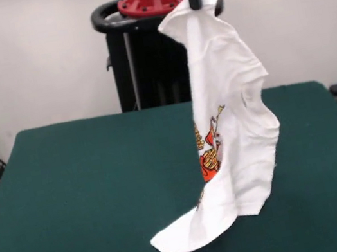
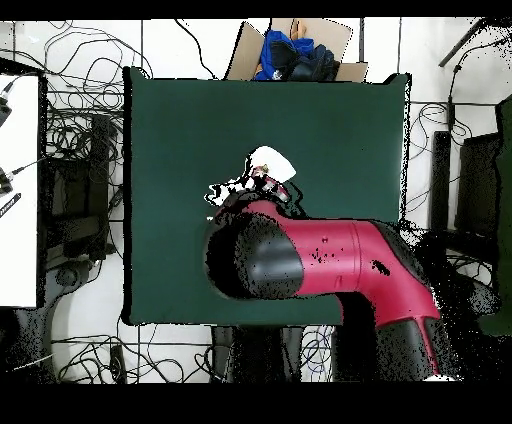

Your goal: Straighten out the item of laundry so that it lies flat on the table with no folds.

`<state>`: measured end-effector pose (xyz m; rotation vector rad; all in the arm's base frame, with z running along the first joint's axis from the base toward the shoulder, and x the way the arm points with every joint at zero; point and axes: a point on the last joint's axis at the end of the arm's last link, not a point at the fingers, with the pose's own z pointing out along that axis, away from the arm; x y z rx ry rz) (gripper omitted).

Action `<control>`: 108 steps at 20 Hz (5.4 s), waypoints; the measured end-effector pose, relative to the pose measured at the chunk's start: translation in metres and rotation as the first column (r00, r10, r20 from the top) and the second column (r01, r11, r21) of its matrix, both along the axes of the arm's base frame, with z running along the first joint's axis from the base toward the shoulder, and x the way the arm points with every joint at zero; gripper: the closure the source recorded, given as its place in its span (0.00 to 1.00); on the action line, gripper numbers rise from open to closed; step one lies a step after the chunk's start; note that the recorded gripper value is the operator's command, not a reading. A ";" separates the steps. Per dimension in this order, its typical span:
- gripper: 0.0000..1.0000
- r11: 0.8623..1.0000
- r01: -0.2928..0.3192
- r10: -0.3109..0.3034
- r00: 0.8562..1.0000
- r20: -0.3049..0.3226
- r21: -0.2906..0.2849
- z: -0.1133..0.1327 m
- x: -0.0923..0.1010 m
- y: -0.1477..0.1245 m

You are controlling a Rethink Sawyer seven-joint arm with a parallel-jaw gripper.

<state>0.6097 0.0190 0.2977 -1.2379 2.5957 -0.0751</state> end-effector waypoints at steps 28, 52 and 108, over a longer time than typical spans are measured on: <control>1.00 0.997 0.076 -0.076 0.997 -0.005 -0.031 0.080 0.016 -0.022; 1.00 0.963 0.270 -0.271 0.961 -0.054 -0.014 0.119 0.029 -0.159; 1.00 0.990 0.139 -0.140 0.989 0.055 0.006 -0.025 0.139 -0.204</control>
